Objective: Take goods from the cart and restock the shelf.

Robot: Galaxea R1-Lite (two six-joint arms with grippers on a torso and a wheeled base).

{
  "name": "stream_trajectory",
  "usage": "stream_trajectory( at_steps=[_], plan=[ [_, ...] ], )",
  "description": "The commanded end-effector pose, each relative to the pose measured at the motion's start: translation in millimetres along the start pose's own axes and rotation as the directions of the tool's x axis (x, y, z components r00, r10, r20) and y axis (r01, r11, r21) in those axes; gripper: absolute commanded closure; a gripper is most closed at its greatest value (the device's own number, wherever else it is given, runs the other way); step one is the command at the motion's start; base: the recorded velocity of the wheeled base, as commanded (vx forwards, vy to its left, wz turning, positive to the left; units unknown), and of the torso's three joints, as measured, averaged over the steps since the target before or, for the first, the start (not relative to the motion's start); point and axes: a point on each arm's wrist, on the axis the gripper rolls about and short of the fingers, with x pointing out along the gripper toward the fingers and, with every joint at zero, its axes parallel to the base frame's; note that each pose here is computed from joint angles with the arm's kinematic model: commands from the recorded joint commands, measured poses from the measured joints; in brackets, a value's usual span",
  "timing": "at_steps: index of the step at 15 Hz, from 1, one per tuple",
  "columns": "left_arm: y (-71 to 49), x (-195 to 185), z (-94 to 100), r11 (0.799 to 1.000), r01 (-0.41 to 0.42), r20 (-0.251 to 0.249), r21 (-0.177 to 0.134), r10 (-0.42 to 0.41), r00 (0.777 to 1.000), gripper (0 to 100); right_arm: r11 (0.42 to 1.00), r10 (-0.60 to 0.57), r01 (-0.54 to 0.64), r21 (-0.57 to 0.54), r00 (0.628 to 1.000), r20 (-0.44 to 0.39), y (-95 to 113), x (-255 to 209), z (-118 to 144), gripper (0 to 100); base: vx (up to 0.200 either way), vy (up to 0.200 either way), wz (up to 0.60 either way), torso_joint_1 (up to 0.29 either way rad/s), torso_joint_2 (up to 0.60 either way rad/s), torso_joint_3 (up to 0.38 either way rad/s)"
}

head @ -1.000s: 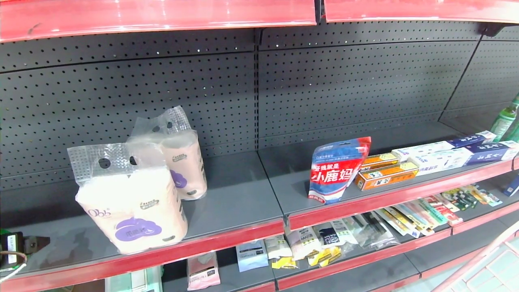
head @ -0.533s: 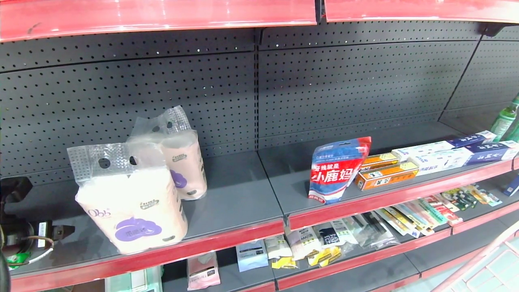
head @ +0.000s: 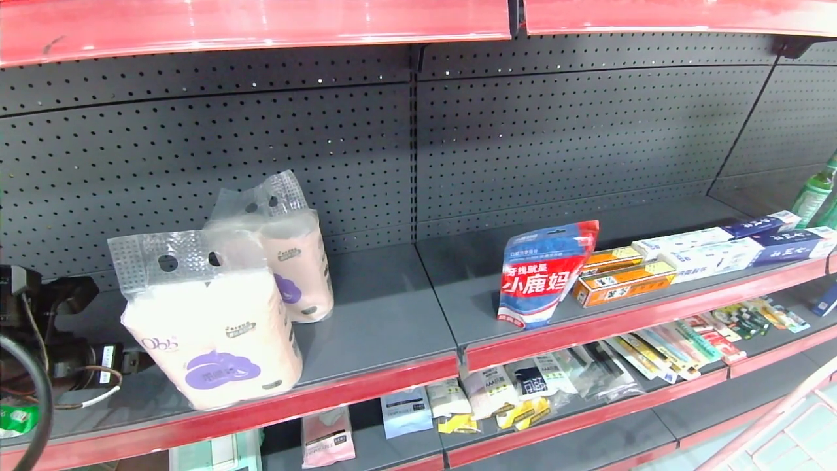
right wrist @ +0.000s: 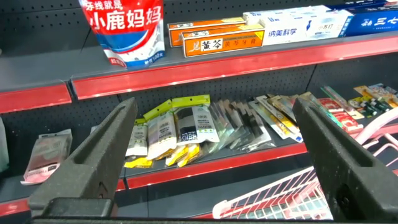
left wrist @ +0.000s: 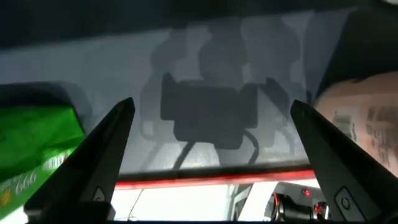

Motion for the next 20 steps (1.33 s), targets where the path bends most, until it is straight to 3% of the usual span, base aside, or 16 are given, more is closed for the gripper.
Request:
stream_trajectory(
  at_steps=[1,2,5,13,20],
  plan=[
    [-0.2,9.1,3.3,1.0,0.006,-0.004,0.007,-0.006,1.0,0,1.0,0.0,0.0,0.0,1.0,-0.001,0.0,0.1,0.0,0,0.0,0.0,0.0,0.0,0.0,0.0],
    [-0.2,10.2,4.8,1.0,0.005,0.002,0.009,-0.005,1.0,0,1.0,0.0,0.0,0.0,1.0,-0.001,0.0,0.1,0.0,0,0.0,0.0,0.0,0.0,0.0,0.0],
    [0.9,17.8,4.4,0.999,0.008,-0.013,0.052,-0.008,1.0,0,1.0,0.0,0.0,0.0,1.0,-0.001,0.0,0.1,0.0,0,0.0,0.0,0.0,0.0,0.0,0.0],
    [-13.1,30.0,1.7,0.994,0.057,-0.051,0.089,-0.053,0.997,0,1.0,0.0,0.0,0.0,1.0,-0.001,0.0,0.1,0.0,0,0.0,0.0,0.0,0.0,0.0,0.0],
    [-23.9,31.2,3.4,0.99,0.085,-0.052,0.116,-0.079,0.996,0,1.0,0.0,0.0,0.0,1.0,-0.001,0.0,0.1,0.0,0,0.0,0.0,0.0,0.0,0.0,0.0]
  ],
)
